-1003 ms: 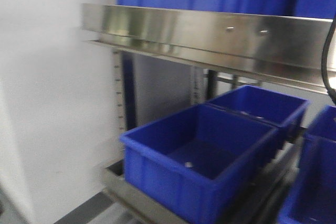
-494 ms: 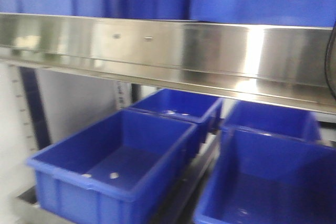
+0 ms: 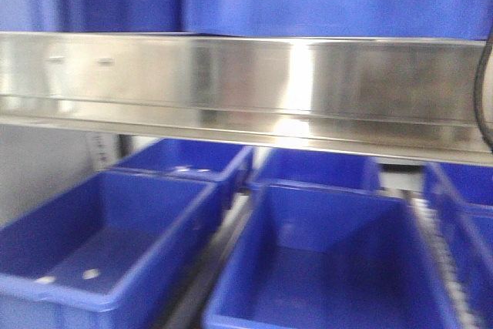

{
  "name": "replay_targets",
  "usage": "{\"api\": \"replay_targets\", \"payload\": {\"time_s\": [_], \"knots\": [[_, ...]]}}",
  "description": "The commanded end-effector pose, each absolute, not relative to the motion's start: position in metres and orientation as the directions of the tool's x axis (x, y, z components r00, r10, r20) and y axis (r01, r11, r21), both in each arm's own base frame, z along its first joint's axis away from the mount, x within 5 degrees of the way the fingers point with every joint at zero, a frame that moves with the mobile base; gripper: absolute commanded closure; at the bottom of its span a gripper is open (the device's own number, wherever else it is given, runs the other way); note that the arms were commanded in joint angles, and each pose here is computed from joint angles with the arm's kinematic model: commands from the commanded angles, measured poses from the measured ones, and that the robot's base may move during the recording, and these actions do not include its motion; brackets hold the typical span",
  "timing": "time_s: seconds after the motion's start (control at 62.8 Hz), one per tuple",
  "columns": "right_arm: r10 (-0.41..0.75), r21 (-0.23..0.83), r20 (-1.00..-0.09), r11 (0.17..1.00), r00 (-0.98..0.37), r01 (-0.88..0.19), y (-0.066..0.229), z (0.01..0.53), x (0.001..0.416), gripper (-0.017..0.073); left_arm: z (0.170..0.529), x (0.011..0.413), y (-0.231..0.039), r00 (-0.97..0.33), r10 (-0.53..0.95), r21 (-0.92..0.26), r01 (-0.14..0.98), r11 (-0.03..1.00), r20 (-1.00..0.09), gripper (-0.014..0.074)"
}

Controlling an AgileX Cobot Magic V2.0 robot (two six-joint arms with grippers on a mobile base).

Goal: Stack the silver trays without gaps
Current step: 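Drive the base to the other rack carrying the tray, then raise the held tray over the rail toward the larger silver tray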

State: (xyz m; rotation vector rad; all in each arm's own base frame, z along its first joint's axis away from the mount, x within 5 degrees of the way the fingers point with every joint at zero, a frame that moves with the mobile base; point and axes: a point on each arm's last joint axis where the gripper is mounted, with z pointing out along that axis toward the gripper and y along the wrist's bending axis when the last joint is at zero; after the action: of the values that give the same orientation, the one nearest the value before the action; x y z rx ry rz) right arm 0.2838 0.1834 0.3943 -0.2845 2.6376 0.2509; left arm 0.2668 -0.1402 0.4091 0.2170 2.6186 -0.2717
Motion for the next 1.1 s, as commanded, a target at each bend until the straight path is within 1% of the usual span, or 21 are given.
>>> {"api": "replay_targets", "payload": {"time_s": [0.0,1.083], "knots": [[-0.175,0.159,-0.492,0.945,-0.853,-0.286,0.1804,0.4144,0.2686,0.0504,0.4277,0.249,-0.1439,-0.862,0.109,-0.232,0.252,0.94,-0.494,0.0642],[-0.175,0.159,-0.492,0.945,-0.853,-0.286,0.1804,0.4144,0.2686,0.0504,0.4277,0.249,-0.1439,-0.862,0.109,-0.232,0.252,0.94,-0.494,0.0642]]}}
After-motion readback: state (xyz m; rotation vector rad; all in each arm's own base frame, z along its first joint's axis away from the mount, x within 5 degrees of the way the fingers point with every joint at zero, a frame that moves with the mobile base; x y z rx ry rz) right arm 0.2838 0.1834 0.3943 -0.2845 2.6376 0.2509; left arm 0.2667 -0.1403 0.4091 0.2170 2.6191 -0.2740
